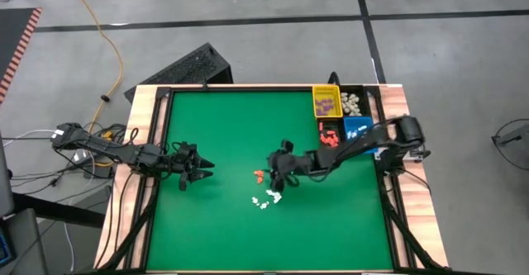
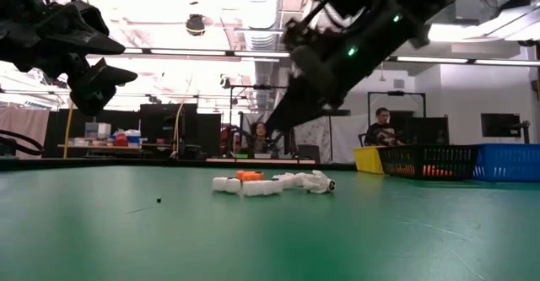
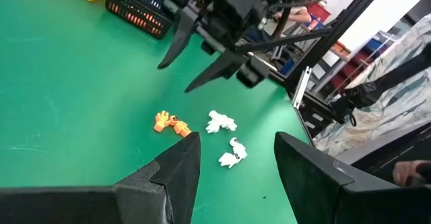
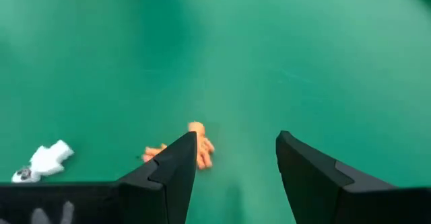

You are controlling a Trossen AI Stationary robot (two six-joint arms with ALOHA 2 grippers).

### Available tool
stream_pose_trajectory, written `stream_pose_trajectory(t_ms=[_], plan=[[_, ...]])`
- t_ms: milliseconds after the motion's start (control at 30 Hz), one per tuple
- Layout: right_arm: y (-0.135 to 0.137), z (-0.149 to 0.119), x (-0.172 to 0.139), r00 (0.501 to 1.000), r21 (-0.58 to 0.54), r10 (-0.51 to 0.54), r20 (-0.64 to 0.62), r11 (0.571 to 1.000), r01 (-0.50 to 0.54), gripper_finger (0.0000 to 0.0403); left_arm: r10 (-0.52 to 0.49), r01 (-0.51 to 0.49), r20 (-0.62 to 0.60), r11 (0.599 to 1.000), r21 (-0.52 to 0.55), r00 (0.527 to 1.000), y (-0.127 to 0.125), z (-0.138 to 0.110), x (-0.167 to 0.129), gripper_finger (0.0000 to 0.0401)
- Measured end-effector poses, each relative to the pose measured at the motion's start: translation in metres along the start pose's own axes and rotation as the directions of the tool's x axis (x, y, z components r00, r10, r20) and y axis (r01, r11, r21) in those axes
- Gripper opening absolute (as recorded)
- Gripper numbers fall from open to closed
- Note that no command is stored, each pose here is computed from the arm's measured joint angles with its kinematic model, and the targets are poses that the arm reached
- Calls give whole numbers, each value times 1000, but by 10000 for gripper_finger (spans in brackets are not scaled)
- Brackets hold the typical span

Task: Sort Halloween decoration
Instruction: Put the orange skeleton toy into the bottom black basket

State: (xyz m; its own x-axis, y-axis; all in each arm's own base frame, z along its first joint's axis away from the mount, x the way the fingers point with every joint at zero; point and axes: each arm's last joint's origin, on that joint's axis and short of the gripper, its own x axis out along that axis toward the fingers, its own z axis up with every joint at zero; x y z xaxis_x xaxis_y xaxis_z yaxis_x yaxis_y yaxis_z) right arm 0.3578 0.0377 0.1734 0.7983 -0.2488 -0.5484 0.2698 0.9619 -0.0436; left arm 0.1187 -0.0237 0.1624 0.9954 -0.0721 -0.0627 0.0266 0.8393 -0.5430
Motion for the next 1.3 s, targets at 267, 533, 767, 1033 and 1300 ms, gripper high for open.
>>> stream_pose_trajectory(t_ms=[267,533,767,1033,1300], plan=[[10,-1,33,998,-17,43,-39,999,-43,220,2,-2,0,1000,-1,1000,0,0,0,180],[14,-8,47,996,-21,52,-71,998,-54,220,7,-7,0,1000,5,1000,0,0,0,180],[12,-14,46,991,12,39,-131,999,-38,207,8,-8,-1,1000,15,1000,0,0,0,180],[11,-15,47,987,33,58,-153,998,-54,145,7,-7,-1,1000,20,1000,0,0,0,180],[10,-17,46,982,31,53,-179,998,-48,52,7,-7,0,1000,4,1000,0,0,0,180]])
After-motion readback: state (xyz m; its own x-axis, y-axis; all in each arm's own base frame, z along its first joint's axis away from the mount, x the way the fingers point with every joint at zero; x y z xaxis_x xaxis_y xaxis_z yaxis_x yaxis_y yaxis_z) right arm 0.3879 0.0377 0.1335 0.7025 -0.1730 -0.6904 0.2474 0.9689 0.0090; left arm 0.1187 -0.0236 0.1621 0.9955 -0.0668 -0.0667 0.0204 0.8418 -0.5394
